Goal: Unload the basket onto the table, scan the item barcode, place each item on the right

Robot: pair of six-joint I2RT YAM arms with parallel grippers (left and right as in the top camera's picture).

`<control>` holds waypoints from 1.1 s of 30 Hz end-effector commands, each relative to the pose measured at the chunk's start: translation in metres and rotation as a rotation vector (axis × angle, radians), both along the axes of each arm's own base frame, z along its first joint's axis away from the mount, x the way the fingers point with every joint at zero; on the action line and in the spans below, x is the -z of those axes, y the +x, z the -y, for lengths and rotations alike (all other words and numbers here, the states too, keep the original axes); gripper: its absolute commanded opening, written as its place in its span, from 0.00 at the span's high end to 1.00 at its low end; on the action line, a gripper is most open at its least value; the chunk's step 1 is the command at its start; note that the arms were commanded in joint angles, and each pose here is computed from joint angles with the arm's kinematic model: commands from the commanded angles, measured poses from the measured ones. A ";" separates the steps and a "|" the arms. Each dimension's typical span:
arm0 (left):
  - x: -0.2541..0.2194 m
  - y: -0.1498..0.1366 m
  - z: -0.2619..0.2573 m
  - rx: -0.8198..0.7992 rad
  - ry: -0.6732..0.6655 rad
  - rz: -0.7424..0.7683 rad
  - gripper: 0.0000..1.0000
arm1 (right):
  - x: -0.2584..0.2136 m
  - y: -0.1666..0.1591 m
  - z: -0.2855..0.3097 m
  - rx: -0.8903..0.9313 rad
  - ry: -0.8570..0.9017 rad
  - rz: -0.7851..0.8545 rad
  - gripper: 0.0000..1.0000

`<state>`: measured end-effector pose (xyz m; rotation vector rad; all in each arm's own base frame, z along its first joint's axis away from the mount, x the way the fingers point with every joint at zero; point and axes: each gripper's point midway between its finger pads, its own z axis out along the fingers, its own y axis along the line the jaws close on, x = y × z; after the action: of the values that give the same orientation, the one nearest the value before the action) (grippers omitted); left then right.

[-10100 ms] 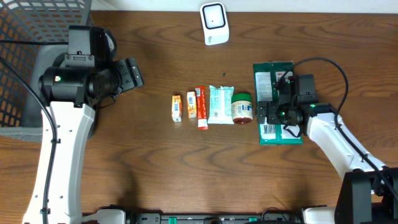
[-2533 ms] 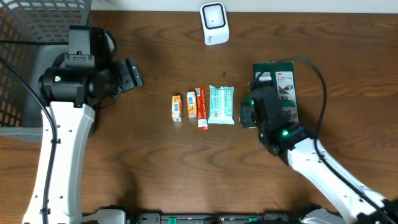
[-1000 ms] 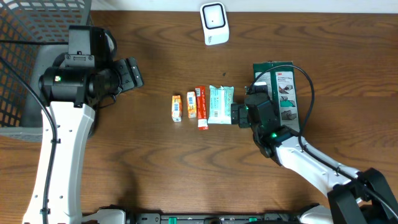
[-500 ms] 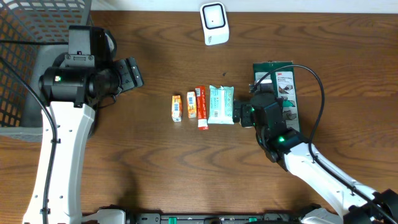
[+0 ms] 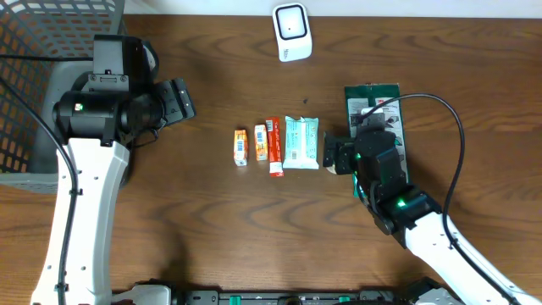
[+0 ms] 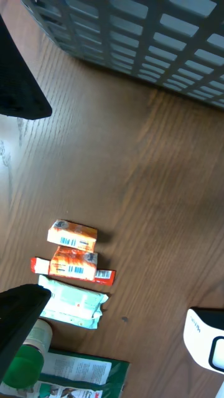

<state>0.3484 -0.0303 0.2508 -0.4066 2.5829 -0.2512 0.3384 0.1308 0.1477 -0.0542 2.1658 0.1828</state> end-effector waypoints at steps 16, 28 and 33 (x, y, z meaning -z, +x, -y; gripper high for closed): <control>-0.001 0.001 0.001 0.006 0.001 0.001 0.15 | -0.079 -0.038 0.029 0.000 -0.016 -0.605 0.01; -0.001 0.001 0.001 0.006 0.001 0.001 0.15 | -0.032 0.000 0.006 -0.014 0.028 -0.743 0.01; -0.001 0.001 0.001 0.006 0.001 0.001 0.15 | 0.000 -0.001 0.003 0.027 0.024 -0.842 0.01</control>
<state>0.3483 -0.0303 0.2508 -0.4072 2.5832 -0.2513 0.3399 0.1251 0.1659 0.0288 2.9406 0.2437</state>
